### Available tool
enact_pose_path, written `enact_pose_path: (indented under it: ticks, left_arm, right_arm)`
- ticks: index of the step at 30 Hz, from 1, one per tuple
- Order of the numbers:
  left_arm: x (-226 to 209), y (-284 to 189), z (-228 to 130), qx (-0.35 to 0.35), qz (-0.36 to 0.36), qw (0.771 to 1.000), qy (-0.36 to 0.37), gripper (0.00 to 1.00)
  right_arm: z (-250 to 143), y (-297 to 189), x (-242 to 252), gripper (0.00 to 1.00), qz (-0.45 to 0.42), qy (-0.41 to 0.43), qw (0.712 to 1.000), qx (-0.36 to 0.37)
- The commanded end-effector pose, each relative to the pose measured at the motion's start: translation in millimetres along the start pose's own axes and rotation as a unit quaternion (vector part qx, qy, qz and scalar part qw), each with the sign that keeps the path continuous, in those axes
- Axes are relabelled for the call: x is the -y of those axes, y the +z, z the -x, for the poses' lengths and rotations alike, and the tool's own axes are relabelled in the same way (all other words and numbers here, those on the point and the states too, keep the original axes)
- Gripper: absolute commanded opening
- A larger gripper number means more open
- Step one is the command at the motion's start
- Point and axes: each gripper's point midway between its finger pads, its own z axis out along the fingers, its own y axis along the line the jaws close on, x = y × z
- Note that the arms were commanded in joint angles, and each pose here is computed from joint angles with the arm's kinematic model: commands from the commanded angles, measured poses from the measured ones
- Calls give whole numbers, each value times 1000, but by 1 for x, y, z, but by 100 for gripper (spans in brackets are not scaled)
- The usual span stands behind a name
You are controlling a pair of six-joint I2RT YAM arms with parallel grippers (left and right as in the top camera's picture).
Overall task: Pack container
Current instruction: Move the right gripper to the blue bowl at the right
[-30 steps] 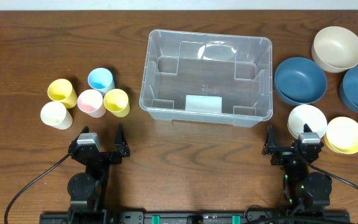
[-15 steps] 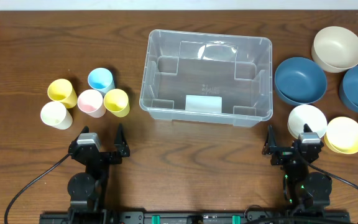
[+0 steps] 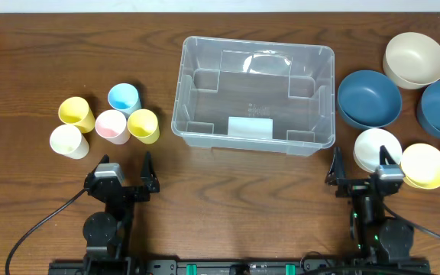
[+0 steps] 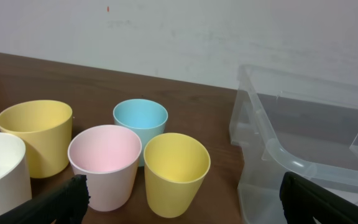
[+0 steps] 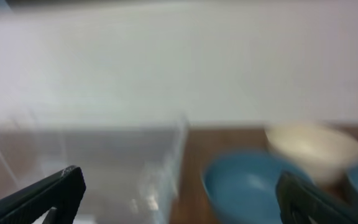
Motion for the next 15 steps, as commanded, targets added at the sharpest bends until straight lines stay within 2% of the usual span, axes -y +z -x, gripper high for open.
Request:
enact_pose_path:
  ticks: [1,5,9,12,15]
  left_arm:
    - [-7,1,-15,-23,15,1000,9,98]
    - [-7,1,-15,-23,15,1000,9,98]
    - [-7,1,-15,-23,15,1000,9,98]
    - [-7,1,-15,-23,15,1000,9,98]
    - [-7,1,-15,-23,15,1000,9,98]
  right_arm:
    - [22,-3,-18,99,53,38,997,41]
    - [61,-12,-36,99,103,26,987,117]
    - [105,-24,-43,99,113,-10,977,182]
    - [144,-28,-48,99,105,-57,971,208]
    - [174,-15,-50,99,93,-90,974,185]
